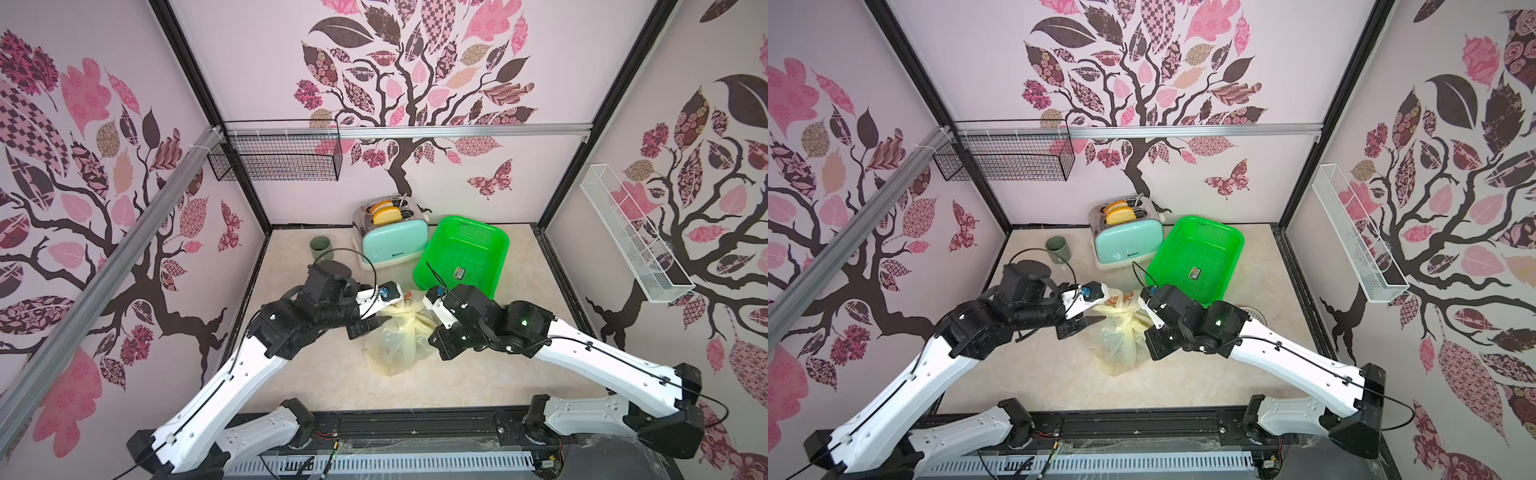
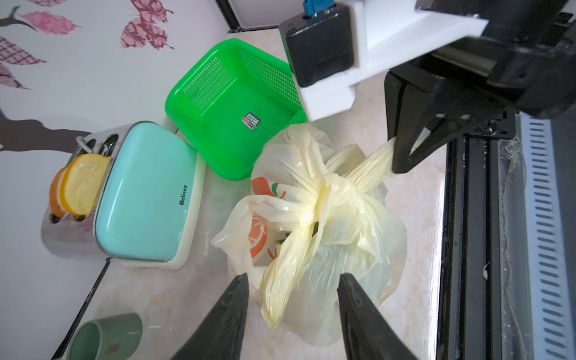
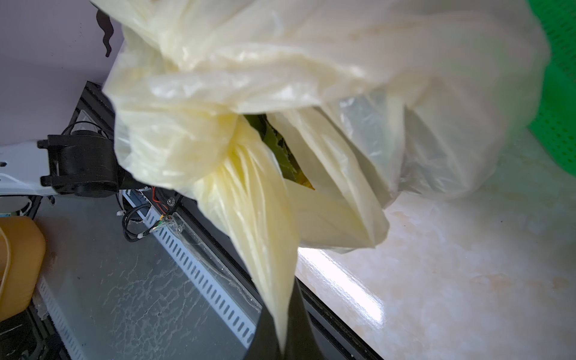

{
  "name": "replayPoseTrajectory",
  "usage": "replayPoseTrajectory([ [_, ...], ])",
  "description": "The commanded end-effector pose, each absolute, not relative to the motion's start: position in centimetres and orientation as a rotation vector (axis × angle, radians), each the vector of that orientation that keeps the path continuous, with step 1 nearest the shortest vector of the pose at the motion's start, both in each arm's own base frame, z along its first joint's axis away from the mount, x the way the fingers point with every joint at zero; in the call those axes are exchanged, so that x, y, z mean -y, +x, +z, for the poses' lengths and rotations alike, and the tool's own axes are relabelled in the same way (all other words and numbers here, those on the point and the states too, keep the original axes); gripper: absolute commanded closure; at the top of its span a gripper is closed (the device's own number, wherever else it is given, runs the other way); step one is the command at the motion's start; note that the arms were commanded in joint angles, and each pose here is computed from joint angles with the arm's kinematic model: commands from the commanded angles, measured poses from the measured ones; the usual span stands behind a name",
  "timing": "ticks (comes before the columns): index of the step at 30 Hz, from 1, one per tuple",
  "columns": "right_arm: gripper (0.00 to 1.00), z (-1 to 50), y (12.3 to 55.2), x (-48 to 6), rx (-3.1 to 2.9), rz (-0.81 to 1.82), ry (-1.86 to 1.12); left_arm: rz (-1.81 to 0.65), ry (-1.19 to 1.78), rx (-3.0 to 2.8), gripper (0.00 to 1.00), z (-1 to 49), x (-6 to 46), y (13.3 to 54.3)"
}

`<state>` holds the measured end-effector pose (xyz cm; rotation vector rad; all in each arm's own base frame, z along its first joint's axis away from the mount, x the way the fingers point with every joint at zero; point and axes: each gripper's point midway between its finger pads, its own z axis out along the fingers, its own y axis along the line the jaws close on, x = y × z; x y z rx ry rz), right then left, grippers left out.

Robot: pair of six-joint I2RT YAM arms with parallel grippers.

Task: Place the pineapple into a plastic bag & tie a knot
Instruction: Tie the plastic bag at the center of the board.

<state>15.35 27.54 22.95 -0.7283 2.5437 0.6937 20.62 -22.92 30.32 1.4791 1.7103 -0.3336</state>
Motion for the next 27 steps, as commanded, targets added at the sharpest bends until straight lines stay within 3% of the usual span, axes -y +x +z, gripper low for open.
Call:
replayPoseTrajectory([
  [1,1.0,24.4,15.3,-28.2,-2.496,0.741,-0.744,-0.344,1.551,-1.676,0.49,30.1,23.4,20.6],
  [8,1.0,24.4,15.2,-28.2,-2.492,0.749,-0.75,-0.293,1.584,-1.72,0.52,29.2,24.0,22.4],
  [20,1.0,24.4,15.1,-28.2,-2.483,0.76,-0.747,-0.35,1.616,-1.892,0.64,26.6,22.9,21.5],
  [27,1.0,24.3,15.1,-28.1,-2.485,0.756,-0.746,-0.349,1.59,-1.856,0.75,28.0,22.9,21.3],
])
